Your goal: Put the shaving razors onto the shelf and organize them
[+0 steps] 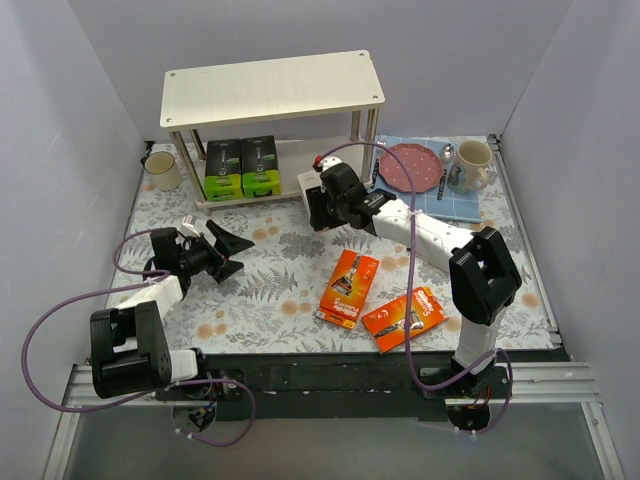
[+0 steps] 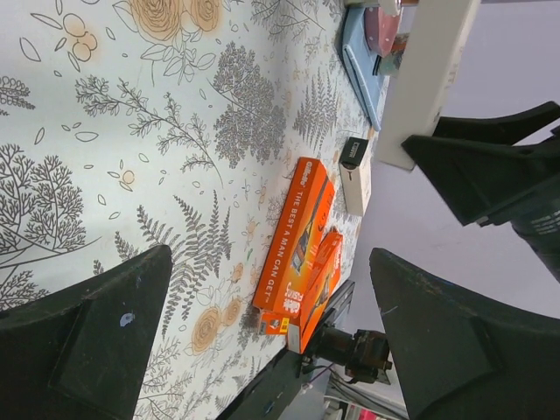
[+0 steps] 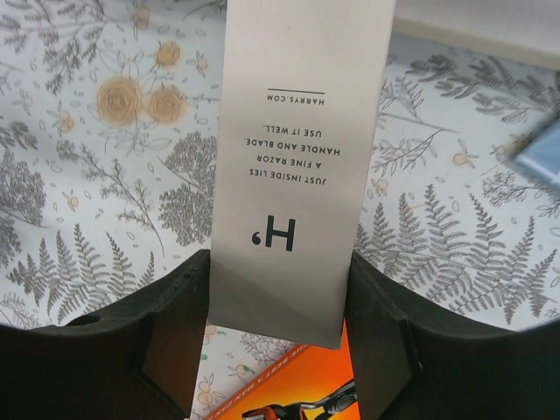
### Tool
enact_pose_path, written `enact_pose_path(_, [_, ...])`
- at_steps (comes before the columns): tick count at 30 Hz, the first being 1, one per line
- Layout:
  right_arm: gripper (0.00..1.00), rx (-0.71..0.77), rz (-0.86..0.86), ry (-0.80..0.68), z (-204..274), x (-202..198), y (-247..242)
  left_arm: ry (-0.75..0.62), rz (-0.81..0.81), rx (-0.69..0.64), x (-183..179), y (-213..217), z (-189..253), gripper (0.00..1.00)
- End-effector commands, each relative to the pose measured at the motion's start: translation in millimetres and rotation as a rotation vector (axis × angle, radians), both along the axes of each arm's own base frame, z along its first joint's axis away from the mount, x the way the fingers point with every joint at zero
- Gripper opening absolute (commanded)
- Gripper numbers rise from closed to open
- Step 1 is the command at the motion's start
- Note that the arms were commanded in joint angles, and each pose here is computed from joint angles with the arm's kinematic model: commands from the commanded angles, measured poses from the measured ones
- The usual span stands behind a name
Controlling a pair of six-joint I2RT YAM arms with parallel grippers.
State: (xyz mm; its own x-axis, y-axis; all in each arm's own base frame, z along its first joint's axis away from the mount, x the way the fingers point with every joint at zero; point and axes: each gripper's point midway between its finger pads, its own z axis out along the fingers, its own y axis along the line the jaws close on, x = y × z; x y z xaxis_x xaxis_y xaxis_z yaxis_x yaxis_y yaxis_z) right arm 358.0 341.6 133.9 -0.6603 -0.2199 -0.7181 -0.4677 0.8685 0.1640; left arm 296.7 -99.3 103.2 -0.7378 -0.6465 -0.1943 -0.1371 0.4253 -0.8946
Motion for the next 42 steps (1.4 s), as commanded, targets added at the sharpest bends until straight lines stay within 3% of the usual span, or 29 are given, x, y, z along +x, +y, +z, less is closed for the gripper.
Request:
enact_pose_path(1, [0.43,0.118,-0.014,-0.133,59,29,13,-0.051,-0.009,0.004,10,2,13,0.96])
enact_pose_path(10, [0.43,0.201,-0.094,-0.207,69,100,41,-0.021,-0.018,0.02,1,2,1,0.96])
enact_pose_path(23, [0.49,0.203,-0.19,-0.284,49,156,49,-0.005,-0.021,0.037,-6,4,-9,0.96])
enact_pose_path(42, [0.52,0.183,-0.165,-0.249,4,169,63,0.021,-0.026,0.041,-4,6,-16,0.96])
